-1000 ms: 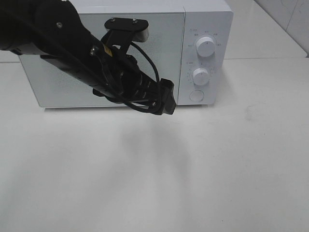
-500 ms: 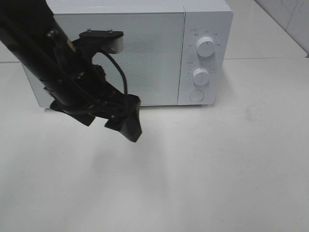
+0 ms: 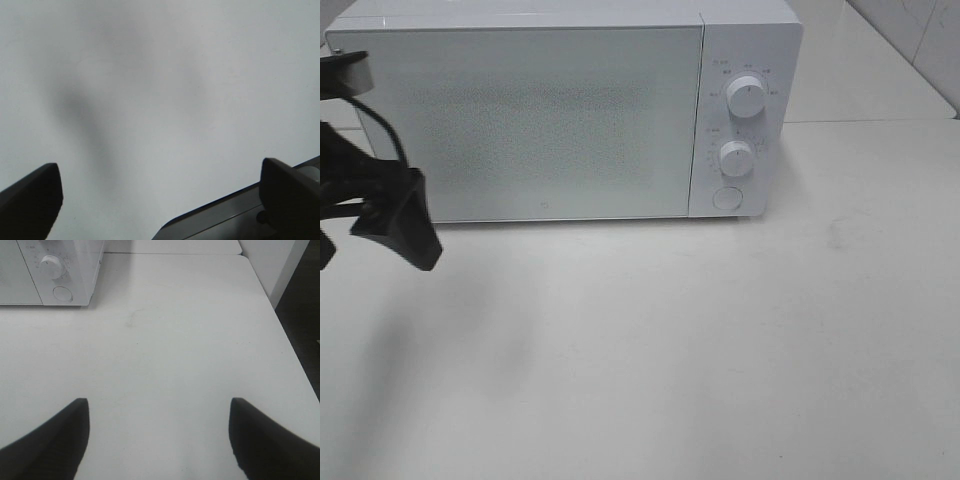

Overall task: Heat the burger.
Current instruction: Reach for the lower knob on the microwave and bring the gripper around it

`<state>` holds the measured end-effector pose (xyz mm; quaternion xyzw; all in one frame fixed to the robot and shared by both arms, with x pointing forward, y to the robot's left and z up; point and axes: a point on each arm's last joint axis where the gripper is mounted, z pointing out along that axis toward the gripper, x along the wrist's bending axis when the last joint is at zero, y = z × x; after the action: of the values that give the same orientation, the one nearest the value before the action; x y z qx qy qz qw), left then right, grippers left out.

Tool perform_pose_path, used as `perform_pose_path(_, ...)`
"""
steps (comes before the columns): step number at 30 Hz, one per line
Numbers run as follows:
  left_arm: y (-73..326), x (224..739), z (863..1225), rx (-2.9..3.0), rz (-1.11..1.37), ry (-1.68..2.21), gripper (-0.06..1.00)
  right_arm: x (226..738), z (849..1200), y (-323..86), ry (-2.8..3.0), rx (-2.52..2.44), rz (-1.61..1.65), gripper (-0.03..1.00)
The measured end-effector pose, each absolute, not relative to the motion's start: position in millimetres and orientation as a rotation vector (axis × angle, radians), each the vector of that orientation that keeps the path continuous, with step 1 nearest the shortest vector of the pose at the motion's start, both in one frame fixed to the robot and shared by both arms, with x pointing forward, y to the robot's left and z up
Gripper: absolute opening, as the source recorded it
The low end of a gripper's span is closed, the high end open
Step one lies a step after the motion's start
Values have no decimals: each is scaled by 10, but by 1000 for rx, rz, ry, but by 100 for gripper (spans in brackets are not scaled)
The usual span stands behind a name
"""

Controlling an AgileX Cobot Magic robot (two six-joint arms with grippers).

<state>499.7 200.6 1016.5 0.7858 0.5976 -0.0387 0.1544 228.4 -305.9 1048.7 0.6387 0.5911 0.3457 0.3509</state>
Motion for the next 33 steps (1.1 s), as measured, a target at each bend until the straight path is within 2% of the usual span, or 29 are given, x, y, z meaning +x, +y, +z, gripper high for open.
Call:
perform_pose_path(4,2277,4770,10208,2195,-84,1788,99,2284,10487,-3059,1530,1654,895,74)
perform_pose_path(13,2576,4260,10247,2109,4,1880,99,2284,10487,-3059,1530,1654,895,74)
perform_pose_path(23,2712,3766,10147,2113,102,1903,99,2284,10487,-3059,1530,1654,895,74)
perform_pose_path(33,2768,3383,10212,2045,236,1816,99,2284,10487,-3059,1530,1654,895,74)
